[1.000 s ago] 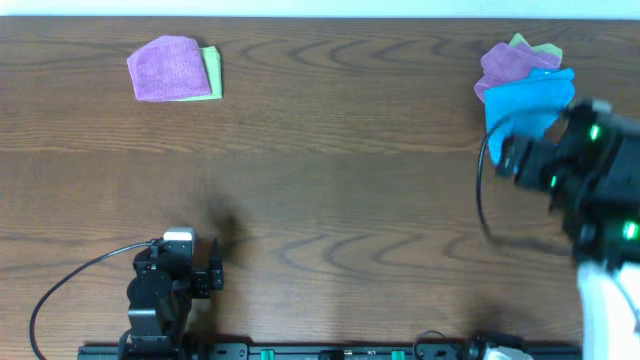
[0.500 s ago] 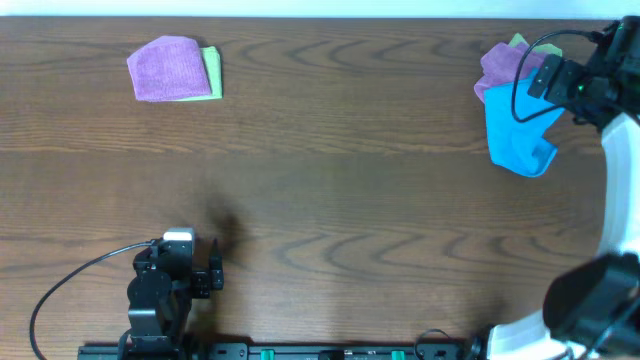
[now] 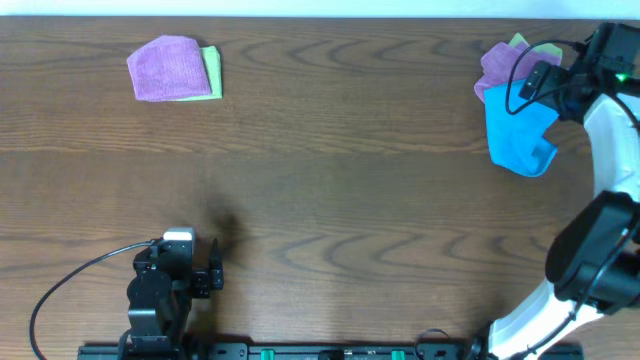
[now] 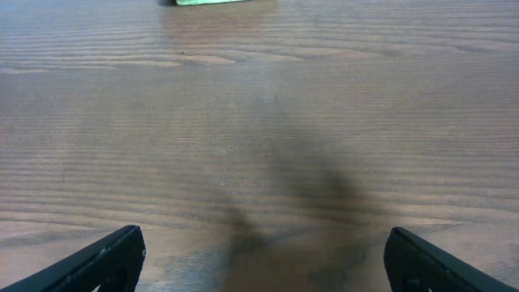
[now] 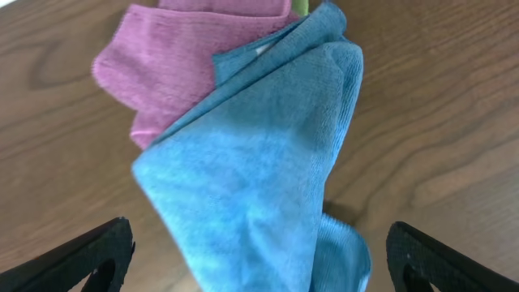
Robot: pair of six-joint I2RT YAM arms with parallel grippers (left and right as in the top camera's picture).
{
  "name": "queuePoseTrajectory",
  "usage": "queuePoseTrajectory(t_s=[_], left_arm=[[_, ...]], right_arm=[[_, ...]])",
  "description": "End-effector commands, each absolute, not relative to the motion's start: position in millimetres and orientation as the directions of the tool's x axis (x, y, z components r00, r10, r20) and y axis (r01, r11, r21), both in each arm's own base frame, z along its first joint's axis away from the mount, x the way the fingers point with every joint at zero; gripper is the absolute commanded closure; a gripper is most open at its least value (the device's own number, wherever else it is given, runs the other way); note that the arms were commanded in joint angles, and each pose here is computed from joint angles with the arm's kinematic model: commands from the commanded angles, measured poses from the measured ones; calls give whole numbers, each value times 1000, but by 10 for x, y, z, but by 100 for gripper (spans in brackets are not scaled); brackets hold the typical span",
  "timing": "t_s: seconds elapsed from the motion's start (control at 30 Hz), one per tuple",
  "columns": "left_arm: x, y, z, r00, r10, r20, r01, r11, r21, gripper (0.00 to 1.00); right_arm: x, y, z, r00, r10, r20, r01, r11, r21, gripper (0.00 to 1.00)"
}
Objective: Fold the cloth
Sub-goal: 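Reach the right gripper to the blue cloth on the right pile and grasp it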
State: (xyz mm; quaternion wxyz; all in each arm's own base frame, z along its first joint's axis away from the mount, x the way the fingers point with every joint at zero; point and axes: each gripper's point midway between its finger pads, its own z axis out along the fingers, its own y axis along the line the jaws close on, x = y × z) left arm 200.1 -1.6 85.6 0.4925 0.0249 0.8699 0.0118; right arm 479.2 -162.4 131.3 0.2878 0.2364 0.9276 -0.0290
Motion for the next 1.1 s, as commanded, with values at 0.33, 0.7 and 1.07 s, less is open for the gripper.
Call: queuePoseTrajectory(t_s=[0.33,0.7,1.07], left_arm=[[1997,4,835,-516,74,-854,33,997,67,5],[1997,4,835,-516,74,-854,33,997,67,5],[1997,4,835,-516,74,-854,33,997,67,5]], right_arm=[[4901,-1904,733,-724,465,-509,513,857,53,1],[4848,-1975,369,-745,488,-454,530,847,42,18],[4877,-1913,167,-758,495,-425,514,854,77,51]])
